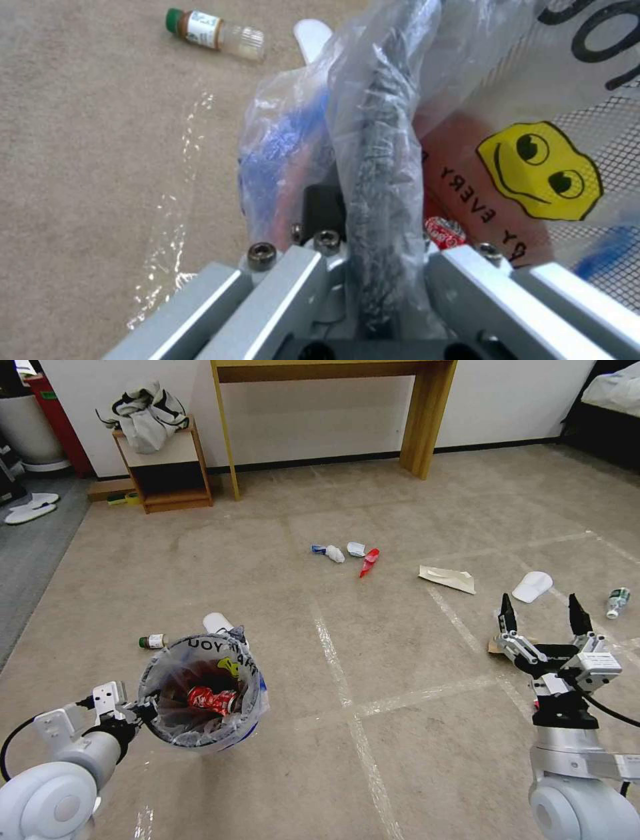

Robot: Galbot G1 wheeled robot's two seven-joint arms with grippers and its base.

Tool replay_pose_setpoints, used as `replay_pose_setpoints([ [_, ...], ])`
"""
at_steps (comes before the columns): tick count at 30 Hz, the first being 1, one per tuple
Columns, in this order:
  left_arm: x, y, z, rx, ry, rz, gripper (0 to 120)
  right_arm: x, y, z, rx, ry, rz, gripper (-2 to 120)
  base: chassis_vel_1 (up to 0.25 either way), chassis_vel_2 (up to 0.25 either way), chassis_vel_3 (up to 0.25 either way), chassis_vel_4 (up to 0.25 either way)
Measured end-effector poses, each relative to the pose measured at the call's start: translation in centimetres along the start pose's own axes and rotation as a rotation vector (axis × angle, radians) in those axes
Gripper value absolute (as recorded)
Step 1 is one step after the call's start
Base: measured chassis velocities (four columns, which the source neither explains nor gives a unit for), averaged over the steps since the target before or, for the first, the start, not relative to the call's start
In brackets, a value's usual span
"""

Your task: Pick up the trash bin and place the garbage on the floor into it.

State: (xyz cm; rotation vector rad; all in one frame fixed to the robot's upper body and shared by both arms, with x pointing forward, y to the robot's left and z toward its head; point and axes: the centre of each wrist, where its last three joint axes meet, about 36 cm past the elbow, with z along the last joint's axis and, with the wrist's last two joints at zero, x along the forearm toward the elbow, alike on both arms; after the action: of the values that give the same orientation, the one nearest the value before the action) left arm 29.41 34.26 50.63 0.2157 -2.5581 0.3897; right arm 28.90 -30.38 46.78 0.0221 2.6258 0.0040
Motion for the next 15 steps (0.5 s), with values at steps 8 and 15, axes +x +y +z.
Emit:
replay_pose_setpoints([
  [8, 0.6, 0.3, -0.2, -0.006, -0.004, -0.009, 1, 0.2, 0.1, -0.1, 0.000, 0.003, -0.003, 100, 0.000, 0.000, 0.000, 0.000],
  [15, 1.1, 0.3, -0.2, -0.009, -0.005, -0.011, 1, 0.4, 0.2, -0.2, 0.003, 0.002, -0.008, 100, 0.000, 0.000, 0.000, 0.000],
])
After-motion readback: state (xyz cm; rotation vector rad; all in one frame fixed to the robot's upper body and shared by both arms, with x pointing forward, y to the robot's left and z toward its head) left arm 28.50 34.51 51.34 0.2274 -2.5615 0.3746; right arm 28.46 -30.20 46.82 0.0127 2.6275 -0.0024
